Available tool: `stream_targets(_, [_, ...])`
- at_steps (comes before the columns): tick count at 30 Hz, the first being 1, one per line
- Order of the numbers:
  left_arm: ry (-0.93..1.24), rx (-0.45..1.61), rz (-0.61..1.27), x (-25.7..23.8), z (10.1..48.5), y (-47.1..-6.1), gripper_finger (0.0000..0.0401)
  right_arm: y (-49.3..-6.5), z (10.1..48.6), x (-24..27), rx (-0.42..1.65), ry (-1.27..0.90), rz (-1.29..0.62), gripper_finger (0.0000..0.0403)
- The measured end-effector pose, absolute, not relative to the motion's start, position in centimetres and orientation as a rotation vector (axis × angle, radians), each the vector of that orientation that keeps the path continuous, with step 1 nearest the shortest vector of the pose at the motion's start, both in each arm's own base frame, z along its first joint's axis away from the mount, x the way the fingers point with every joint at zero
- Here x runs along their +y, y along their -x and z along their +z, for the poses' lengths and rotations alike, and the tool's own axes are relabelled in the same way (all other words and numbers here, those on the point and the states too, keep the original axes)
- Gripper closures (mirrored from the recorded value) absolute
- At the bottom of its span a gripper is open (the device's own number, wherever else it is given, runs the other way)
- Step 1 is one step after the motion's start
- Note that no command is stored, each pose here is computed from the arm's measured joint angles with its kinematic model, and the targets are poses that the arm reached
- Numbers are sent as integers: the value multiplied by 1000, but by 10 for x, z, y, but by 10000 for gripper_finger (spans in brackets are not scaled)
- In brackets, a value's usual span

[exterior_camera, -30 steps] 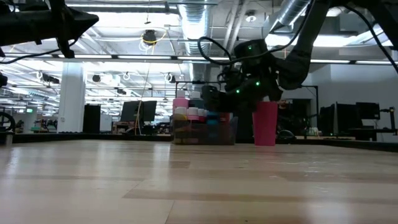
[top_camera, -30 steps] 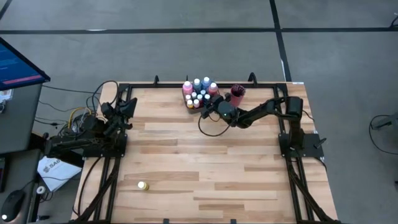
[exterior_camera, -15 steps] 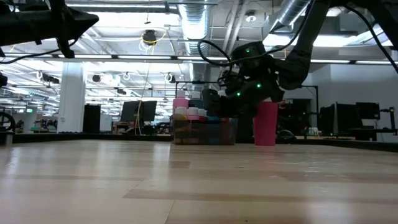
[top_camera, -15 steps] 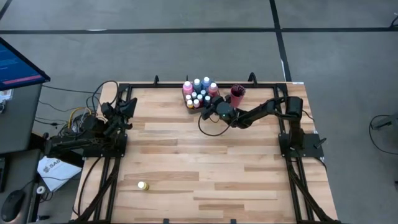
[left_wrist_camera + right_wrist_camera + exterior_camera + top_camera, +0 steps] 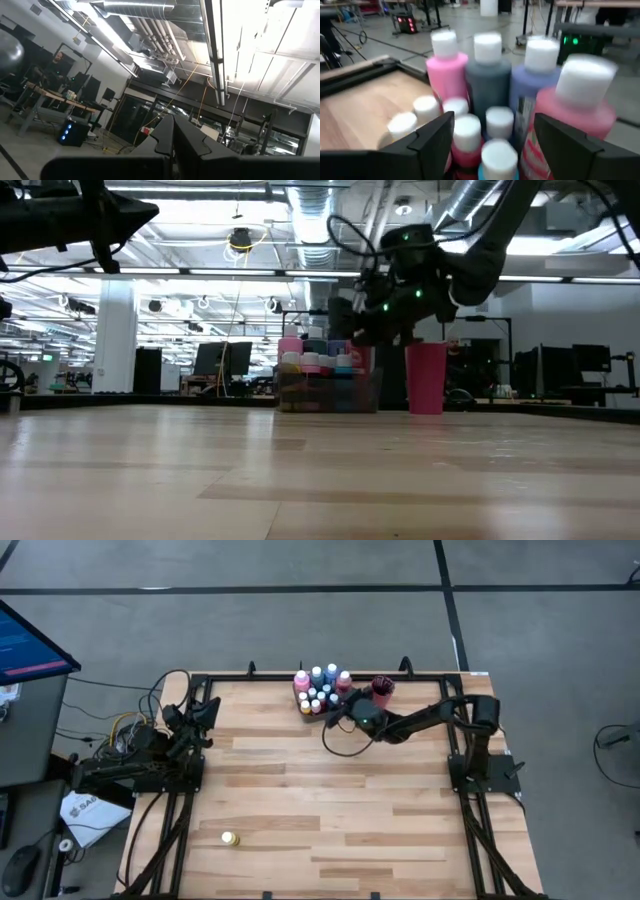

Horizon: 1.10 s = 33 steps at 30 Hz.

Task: Pick & Place Paint Supplies
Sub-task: Put the yellow paint bottle into the gray bin

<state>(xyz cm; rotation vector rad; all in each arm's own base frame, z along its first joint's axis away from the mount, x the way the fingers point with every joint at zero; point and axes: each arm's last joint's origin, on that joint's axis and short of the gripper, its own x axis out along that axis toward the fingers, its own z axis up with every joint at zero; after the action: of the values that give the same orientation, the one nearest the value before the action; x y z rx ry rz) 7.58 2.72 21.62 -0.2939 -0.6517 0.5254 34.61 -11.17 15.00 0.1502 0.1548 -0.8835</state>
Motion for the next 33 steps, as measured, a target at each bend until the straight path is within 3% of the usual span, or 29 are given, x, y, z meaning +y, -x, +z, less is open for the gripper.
stream_targets(7, [294,-652,525,27,216,-76,399,-343,187,-98,78,-98,-838,133])
stream_targets(14, [294,-652,525,27,216,-76,399,-347,249,-55,-49,-119,-552,133])
stream_targets(21, [294,-652,525,27,216,-76,399,-411,266,16,88,-74,-264,133])
stream_targets(33, [294,-652,525,27,216,-76,399,-509,261,119,41,-3,29,133])
